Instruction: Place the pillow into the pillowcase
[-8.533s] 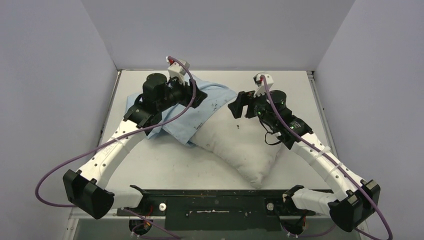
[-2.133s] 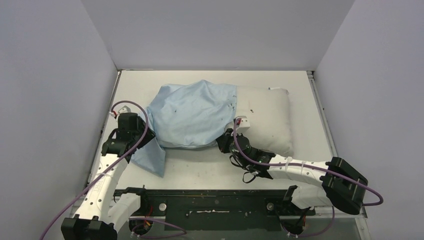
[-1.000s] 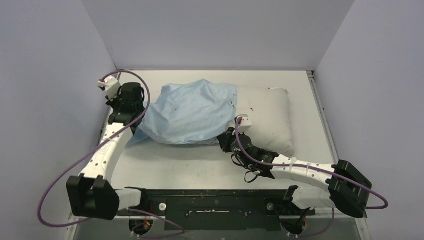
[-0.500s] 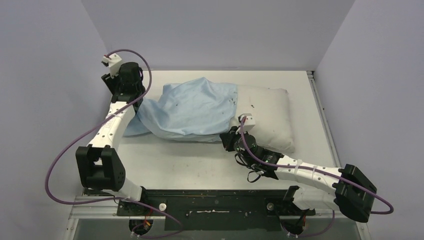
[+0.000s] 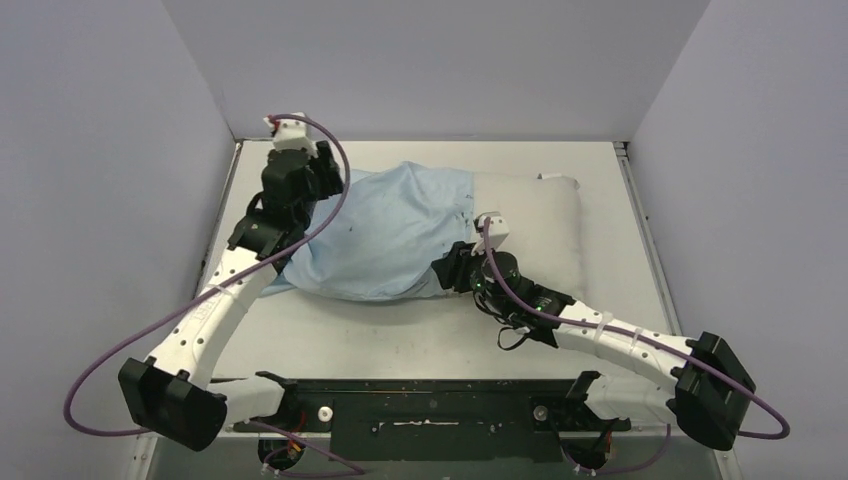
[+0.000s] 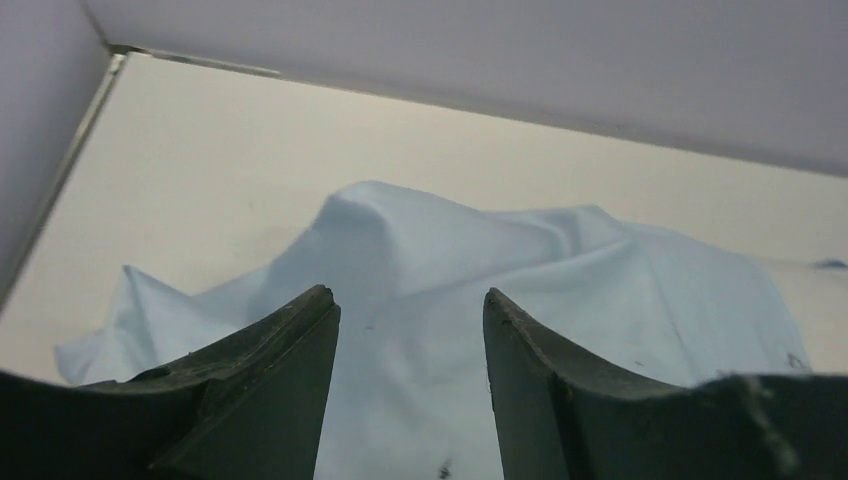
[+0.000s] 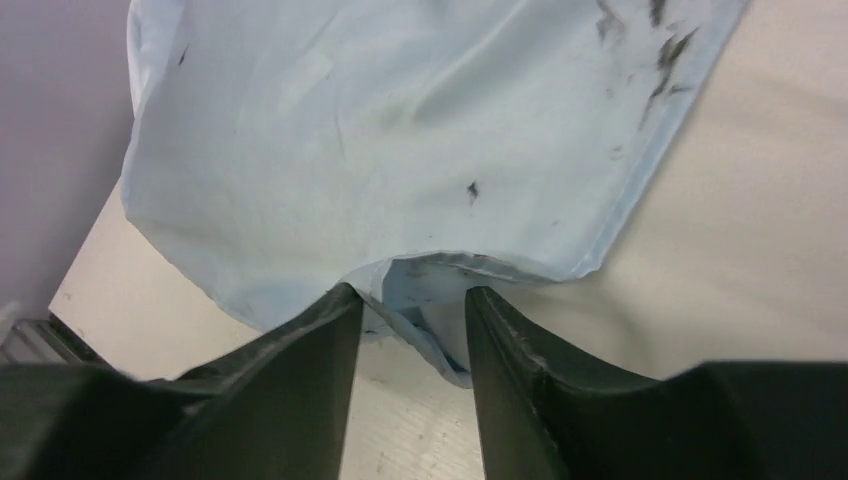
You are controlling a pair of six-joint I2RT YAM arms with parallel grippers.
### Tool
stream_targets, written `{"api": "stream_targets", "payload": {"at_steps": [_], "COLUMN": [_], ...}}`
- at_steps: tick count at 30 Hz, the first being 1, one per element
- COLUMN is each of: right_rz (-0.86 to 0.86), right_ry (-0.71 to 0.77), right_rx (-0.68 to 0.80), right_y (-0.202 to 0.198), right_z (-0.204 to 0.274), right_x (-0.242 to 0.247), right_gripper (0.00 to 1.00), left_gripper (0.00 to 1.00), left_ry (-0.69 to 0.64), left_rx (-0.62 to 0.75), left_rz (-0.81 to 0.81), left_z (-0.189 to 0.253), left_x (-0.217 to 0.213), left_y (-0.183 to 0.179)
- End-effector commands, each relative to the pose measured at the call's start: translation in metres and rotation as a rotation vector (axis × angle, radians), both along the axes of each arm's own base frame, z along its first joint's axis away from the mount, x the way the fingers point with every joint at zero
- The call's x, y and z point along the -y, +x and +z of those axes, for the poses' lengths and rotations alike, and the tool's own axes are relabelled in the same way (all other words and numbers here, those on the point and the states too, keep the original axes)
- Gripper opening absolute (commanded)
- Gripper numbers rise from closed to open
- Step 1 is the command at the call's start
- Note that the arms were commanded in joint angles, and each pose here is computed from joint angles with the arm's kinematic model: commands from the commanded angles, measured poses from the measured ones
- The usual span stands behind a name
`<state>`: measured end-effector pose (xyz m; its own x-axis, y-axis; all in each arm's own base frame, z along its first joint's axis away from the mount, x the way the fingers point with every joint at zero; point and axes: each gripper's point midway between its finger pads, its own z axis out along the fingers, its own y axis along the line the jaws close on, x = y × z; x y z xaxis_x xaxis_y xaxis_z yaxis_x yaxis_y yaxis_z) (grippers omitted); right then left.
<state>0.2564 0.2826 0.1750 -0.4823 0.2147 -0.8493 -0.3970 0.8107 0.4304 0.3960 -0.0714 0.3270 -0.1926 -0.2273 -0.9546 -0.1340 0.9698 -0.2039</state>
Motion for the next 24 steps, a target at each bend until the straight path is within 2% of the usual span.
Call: {"api": "stream_targets", "payload": {"at_steps": [1,6,10,14,19,24], "right_rz": [-0.001,-0.131,-0.223,-0.318,-0.439,-0.429], "right_ry": [-0.003,-0.094,-0.076,-0.047,-0.009,0.098], "right_rx": [0.051,0.088,0.085,0.040,-0.006,-0.097], "right_y": [0.012,0.035,0.056,0.077,0.090,0.093], "right_z": [0.037,0.060,0.076,0.078,0.068,0.035], "right_x": [0.016,0.063,0.103,0.148,0.214,0.248], "right_gripper": [0.51,0.82,0.95,0.98,0.96,0.94], "left_gripper": [0.53,0.54,0.55,0.56,0.58,0.60], "left_ry": [0.016,0.040,0.080,0.094,0.094,0.170], "left_rx": [-0.077,-0.030,-0.041,0.003,0.021,-0.012], "left_rz": [-0.251,-0.380,-0.436,-0.467,-0.493,-0.472], "left_z": [-0.016,-0.008,-0.015,-0.019,-0.027,-0.047], "left_x": [0.073,0.135,0.178,0.216,0.262,0.294], "left_y": [-0.018,-0.031,-0.024,-0.005,0.021,0.042]}}
